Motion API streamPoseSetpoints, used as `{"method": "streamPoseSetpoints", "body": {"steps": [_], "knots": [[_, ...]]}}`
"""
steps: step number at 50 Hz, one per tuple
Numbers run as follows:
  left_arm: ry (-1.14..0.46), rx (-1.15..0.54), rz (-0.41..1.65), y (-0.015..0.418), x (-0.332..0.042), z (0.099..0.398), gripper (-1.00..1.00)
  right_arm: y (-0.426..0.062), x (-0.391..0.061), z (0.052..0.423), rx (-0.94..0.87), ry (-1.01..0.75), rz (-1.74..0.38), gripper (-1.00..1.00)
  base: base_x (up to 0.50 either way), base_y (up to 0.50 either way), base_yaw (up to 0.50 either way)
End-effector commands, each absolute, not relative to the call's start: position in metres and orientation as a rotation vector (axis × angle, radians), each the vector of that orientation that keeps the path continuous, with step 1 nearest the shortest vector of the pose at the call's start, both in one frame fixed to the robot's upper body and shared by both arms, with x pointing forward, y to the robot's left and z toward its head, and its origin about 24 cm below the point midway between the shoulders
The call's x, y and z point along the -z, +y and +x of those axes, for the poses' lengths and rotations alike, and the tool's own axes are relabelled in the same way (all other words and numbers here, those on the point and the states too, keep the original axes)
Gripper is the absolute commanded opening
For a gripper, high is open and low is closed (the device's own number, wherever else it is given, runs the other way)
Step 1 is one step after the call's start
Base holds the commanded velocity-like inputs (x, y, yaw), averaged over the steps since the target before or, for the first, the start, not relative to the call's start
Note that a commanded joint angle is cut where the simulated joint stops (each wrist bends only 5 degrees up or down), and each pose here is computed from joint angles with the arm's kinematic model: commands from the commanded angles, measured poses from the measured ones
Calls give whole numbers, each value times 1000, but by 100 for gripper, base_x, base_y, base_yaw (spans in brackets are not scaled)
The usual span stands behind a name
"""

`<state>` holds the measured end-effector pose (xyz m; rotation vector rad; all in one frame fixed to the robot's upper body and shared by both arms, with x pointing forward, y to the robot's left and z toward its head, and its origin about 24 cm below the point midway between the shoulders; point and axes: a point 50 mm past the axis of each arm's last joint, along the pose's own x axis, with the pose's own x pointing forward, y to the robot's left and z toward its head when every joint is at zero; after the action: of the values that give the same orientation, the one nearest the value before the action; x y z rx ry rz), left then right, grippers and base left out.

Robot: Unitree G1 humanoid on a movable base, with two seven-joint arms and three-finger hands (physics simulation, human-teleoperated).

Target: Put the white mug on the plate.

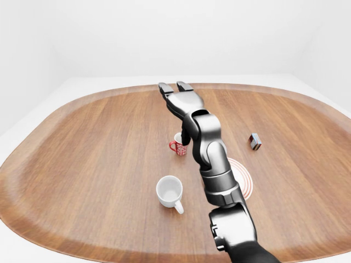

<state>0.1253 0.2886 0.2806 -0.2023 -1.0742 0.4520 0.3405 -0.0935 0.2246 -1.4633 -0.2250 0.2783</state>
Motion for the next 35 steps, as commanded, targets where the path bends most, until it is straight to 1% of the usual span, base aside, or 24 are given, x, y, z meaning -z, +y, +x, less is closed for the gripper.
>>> {"method": "streamPoseSetpoints", "body": {"steps": [1, 4, 6, 10, 12, 18, 28, 32, 35], "knots": [[-1073, -451, -204, 288, -280, 126, 100, -86, -195, 351, -348, -102, -1558, 100, 0, 0, 0], [-1073, -449, -203, 288, -280, 126, 100, -78, -180, 349, -468, -110, -1587, 100, 0, 0, 0], [-1074, -450, -204, 288, -280, 126, 100, -78, -168, 350, -537, -83, -1606, 100, 0, 0, 0], [-1072, -449, -203, 287, -280, 126, 100, -77, -161, 352, -593, -63, -1587, 100, 0, 0, 0], [-1073, -449, -204, 287, -280, 126, 100, -73, -155, 351, -651, -61, -1576, 100, 0, 0, 0], [-1067, -445, -199, 286, -279, 128, 100, -60, -137, 335, -758, -88, -1592, 100, 0, 0, 0], [-1068, -447, -197, 287, -279, 127, 100, -65, -98, 332, -777, 63, -1561, 100, 0, 0, 0], [-1070, -447, -198, 287, -279, 127, 100, -70, -87, 333, -753, 127, -1539, 100, 0, 0, 0], [-1068, -445, -196, 286, -279, 127, 100, -76, -73, 332, -722, 215, -1514, 100, 0, 0, 0]]}}
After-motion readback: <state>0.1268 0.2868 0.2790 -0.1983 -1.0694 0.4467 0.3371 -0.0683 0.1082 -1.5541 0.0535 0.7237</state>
